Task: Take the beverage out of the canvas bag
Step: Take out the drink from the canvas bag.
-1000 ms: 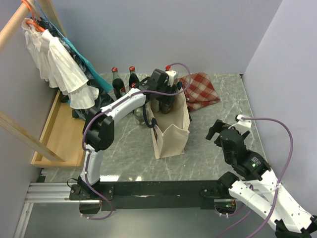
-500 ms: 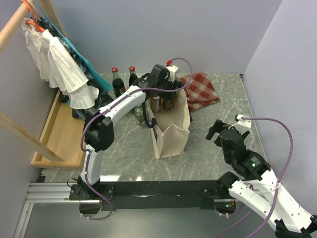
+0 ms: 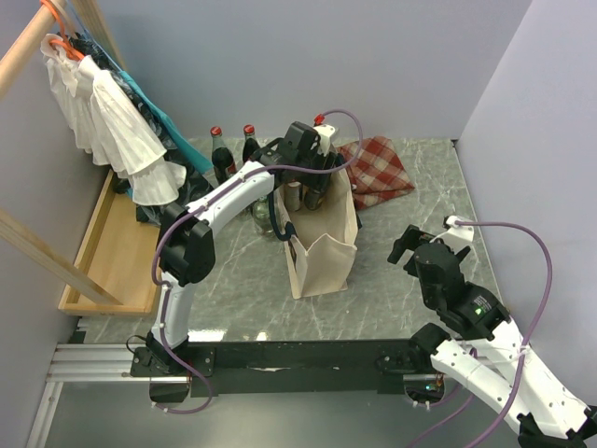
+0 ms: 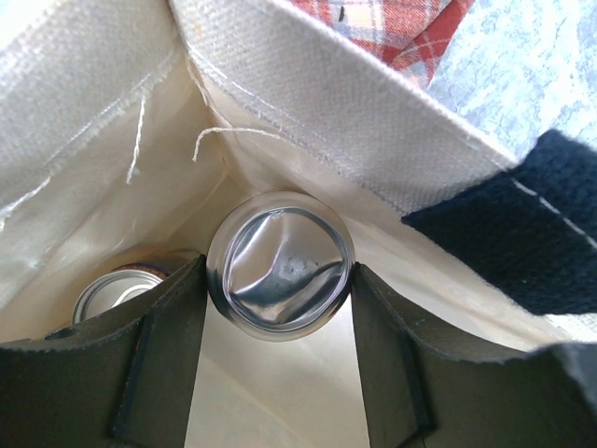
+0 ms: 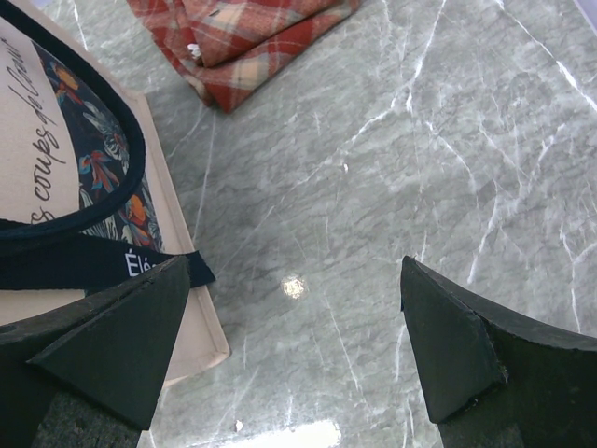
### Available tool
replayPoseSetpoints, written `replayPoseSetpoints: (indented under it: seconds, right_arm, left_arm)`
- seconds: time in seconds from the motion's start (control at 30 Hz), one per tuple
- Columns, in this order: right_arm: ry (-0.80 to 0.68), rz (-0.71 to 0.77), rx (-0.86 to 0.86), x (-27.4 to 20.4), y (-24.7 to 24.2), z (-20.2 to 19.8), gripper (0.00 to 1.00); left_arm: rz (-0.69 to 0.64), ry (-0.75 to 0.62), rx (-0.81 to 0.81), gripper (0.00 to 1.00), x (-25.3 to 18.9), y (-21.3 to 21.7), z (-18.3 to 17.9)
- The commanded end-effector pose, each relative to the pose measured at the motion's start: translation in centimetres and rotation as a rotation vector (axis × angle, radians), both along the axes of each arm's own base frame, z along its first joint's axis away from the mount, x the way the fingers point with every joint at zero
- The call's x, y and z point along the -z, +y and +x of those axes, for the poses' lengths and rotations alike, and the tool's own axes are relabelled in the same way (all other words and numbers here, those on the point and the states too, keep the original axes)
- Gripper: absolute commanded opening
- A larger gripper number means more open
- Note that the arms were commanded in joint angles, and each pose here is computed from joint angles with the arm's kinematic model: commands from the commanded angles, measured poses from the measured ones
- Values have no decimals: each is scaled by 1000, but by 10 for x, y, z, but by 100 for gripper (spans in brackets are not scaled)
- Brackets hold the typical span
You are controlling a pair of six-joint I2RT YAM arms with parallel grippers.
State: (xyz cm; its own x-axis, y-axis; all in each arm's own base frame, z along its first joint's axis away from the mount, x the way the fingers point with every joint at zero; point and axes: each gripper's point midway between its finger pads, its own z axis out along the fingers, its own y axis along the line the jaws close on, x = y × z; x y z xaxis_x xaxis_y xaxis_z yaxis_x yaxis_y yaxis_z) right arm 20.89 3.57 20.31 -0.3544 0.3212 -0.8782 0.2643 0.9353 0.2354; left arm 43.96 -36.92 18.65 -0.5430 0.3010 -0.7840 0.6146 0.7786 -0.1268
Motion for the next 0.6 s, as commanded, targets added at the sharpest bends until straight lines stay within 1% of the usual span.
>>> replayPoseSetpoints:
  seconds: [0.0,0.57]
  right_arm:
    - [-33,10,14,-9,-1,2,100]
    - [-41,16,6,-10,0,2,100]
  left_arm:
    - [-153,-216,-9,1,-105,-5,5]
    - [-298,-228,-70,1,-135,0,-1]
